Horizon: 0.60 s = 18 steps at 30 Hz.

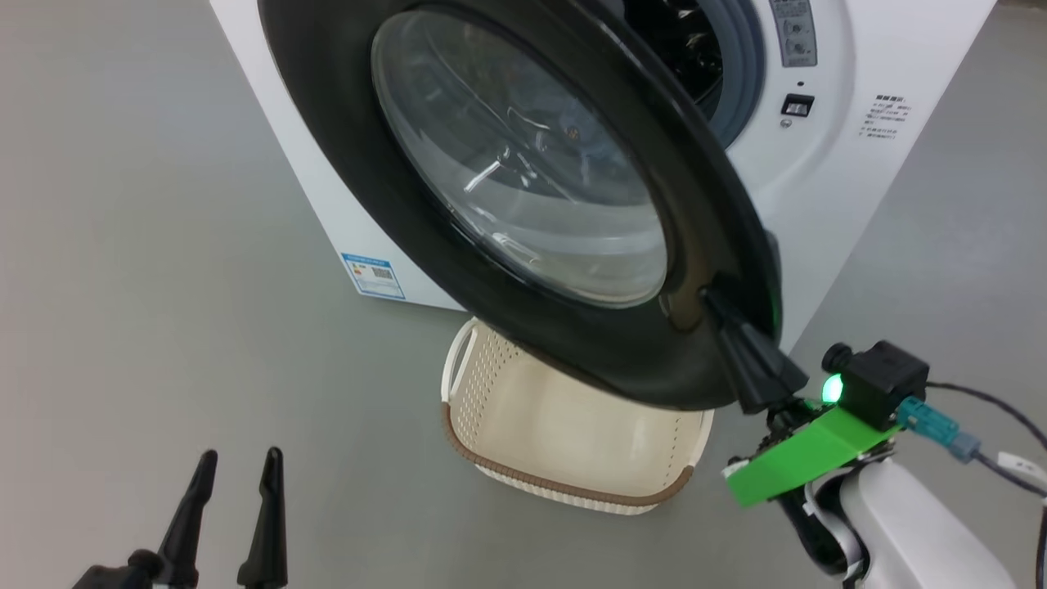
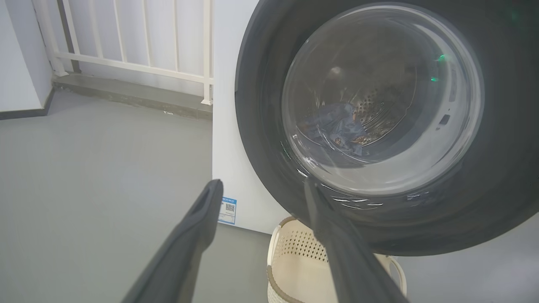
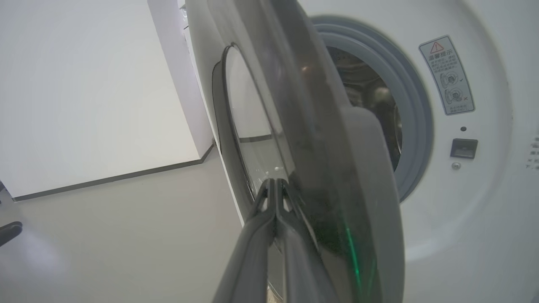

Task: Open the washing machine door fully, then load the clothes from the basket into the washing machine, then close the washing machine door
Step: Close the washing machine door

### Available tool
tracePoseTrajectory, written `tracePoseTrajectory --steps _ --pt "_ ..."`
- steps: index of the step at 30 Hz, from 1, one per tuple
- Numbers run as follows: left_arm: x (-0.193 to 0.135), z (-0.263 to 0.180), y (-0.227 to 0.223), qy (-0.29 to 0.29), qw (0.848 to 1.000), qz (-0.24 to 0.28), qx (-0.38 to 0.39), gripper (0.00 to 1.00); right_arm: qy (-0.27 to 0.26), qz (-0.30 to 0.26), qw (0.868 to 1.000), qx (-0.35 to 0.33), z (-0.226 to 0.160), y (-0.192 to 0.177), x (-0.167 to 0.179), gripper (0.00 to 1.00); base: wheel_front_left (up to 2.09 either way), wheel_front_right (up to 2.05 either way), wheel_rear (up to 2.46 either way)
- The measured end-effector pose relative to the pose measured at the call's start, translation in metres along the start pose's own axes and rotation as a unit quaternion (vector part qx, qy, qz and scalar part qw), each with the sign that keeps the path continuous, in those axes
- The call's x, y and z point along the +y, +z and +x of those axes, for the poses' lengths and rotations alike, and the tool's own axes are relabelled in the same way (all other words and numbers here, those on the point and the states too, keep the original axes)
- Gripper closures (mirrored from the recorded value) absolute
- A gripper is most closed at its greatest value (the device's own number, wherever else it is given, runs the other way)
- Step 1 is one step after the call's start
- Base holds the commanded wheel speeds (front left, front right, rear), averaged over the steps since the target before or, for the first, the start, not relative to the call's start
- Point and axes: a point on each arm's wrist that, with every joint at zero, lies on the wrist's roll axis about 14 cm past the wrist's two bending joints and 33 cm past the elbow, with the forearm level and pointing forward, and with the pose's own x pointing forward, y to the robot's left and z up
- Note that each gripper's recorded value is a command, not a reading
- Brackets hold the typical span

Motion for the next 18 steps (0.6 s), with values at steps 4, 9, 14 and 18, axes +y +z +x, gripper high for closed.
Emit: tracePoseTrajectory --steps 4,9,14,18 --pt "-0.004 0.009 0.001 -0.004 1.0 0.001 -0.002 0.0 -0.013 -0.006 1.0 -0.007 0.009 0.003 -0.017 1.0 0.0 0.0 0.0" --pt "-0.007 0.017 0.002 -0.007 1.0 0.001 -0.003 0.0 -0.026 -0.009 0.999 -0.017 0.019 0.008 -0.034 1.0 0.0 0.0 0.0" --pt "-0.012 0.025 0.0 -0.008 1.0 -0.003 -0.002 0.0 -0.039 -0.018 0.999 -0.033 0.032 0.017 -0.055 1.0 0.0 0.0 0.0" --pt "-0.012 0.029 0.0 -0.007 1.0 -0.001 -0.002 0.0 -0.052 -0.022 0.998 -0.039 0.041 0.018 -0.071 1.0 0.0 0.0 0.0"
